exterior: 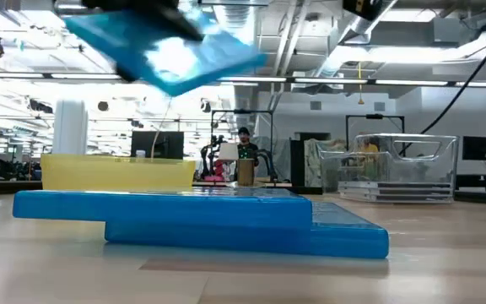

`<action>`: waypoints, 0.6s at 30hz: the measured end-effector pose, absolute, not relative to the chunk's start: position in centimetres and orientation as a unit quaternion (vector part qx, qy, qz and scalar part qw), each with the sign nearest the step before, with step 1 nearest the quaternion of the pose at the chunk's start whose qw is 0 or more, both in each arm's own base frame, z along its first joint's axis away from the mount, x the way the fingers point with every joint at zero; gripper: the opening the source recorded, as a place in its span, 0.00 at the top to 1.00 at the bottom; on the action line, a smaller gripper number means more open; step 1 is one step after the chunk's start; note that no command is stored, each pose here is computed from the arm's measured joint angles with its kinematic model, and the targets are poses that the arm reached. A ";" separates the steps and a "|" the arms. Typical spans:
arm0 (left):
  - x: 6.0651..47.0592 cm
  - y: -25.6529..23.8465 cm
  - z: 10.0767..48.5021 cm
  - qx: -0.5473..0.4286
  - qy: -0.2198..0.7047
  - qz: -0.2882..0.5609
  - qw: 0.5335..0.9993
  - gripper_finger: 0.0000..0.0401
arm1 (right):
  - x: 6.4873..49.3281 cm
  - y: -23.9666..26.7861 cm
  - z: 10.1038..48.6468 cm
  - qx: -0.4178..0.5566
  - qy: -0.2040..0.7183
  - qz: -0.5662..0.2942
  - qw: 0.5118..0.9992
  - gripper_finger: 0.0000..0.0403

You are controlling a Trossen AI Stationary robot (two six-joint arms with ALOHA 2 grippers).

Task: Pick & place jewel cases by type
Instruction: Put the blue CD case into the yellow bin

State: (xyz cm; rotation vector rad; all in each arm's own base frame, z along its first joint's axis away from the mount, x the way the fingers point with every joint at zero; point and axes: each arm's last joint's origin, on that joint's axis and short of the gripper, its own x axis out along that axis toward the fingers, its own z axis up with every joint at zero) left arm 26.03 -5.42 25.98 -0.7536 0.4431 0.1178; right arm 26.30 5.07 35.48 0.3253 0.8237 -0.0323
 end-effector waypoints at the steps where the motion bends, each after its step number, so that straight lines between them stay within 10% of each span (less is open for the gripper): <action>1: 25.9 -5.3 26.7 -0.336 0.200 0.054 0.919 1.00 | 26.1 5.0 35.5 0.156 0.402 -0.020 0.902 1.00; 18: 22.4 -2.9 39.2 0.100 0.070 0.163 0.979 1.00 | 26.6 3.5 34.9 0.152 0.408 -0.068 0.898 1.00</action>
